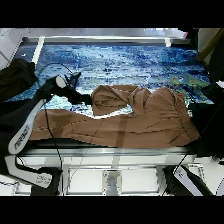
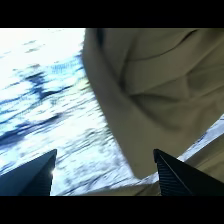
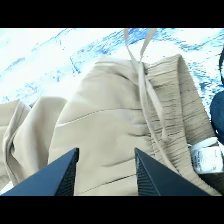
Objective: Fold the clothes and pants, and hang the long-sleeved shirts on hangers.
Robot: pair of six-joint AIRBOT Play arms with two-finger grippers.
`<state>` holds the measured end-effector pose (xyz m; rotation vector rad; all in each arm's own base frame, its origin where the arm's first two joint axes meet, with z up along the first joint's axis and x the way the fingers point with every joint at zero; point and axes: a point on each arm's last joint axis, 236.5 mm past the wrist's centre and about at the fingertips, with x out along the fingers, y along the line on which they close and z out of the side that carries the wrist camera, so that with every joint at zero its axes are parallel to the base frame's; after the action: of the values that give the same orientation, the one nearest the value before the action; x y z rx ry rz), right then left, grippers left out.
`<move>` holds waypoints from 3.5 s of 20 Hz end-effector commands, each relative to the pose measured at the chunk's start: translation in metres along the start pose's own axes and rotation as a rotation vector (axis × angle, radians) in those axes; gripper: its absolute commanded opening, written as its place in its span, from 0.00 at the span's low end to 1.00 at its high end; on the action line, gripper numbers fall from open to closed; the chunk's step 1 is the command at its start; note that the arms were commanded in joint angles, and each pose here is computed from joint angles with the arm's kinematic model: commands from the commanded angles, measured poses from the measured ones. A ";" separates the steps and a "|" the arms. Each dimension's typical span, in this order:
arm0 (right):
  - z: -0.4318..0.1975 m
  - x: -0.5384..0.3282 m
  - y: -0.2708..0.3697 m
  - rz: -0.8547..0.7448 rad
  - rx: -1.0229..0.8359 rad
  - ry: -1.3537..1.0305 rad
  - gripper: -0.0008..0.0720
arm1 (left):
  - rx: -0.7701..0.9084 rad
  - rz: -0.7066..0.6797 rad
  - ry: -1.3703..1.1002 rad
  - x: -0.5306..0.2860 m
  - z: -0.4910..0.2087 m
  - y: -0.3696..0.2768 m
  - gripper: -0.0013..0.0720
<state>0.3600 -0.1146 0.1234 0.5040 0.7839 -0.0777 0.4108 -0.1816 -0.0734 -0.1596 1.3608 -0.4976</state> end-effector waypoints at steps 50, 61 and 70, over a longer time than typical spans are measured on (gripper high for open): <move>0.051 0.163 -0.048 -0.034 -0.065 0.186 0.05 | 0.331 0.985 -0.426 -0.316 0.078 0.152 0.03; 0.041 0.187 -0.023 -0.009 -0.052 0.209 0.05 | 0.095 0.962 -0.196 -0.253 0.038 0.231 0.03; 0.023 0.197 -0.024 -0.004 -0.027 0.270 0.05 | -0.127 0.851 -0.065 -0.194 -0.032 0.264 0.21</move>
<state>0.5095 -0.1292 -0.0070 0.4802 1.0379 -0.0111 0.4316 0.1569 0.0134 0.3918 1.2148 0.3364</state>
